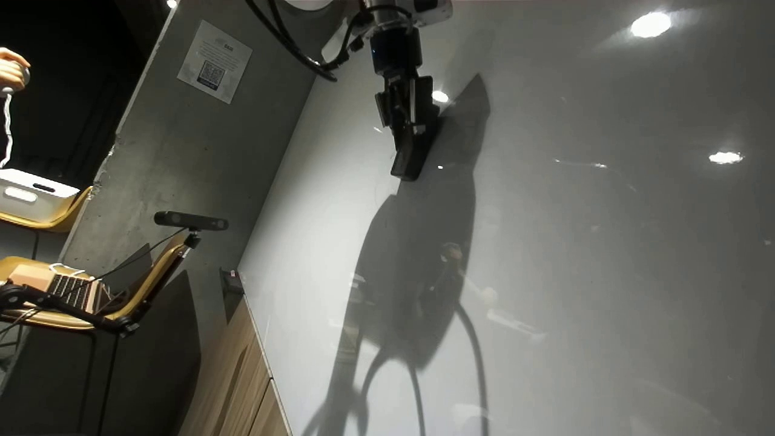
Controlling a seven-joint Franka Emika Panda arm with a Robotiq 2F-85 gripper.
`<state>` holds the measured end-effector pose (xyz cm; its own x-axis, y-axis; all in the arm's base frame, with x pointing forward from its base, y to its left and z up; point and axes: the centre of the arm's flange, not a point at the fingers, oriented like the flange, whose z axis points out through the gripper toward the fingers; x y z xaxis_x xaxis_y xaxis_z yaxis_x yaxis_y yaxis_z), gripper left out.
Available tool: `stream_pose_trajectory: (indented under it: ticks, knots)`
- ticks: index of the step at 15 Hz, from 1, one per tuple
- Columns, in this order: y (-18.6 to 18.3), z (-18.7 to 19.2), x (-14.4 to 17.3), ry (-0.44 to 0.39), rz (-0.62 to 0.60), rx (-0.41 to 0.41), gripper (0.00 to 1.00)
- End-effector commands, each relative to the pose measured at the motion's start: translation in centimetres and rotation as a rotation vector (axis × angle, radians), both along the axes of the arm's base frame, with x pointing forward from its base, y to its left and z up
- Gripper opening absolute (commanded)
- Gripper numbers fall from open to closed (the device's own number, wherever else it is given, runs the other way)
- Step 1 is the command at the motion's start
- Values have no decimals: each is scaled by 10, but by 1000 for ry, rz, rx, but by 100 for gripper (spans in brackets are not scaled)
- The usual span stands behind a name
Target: Use the duster to clean the board
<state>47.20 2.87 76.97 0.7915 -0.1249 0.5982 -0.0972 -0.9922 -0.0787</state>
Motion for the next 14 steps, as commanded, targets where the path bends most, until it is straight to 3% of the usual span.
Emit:
stream_pose_trajectory:
  ticks: [1, 7, 11, 14]
  knots:
    - [24, 39, 11, -94, 9, -15, 31]
    - [85, 38, -11, -109, 68, 14, 31]
    - [118, 7, -8, -89, 102, 26, 31]
    - [117, -26, 8, -71, 105, 9, 31]
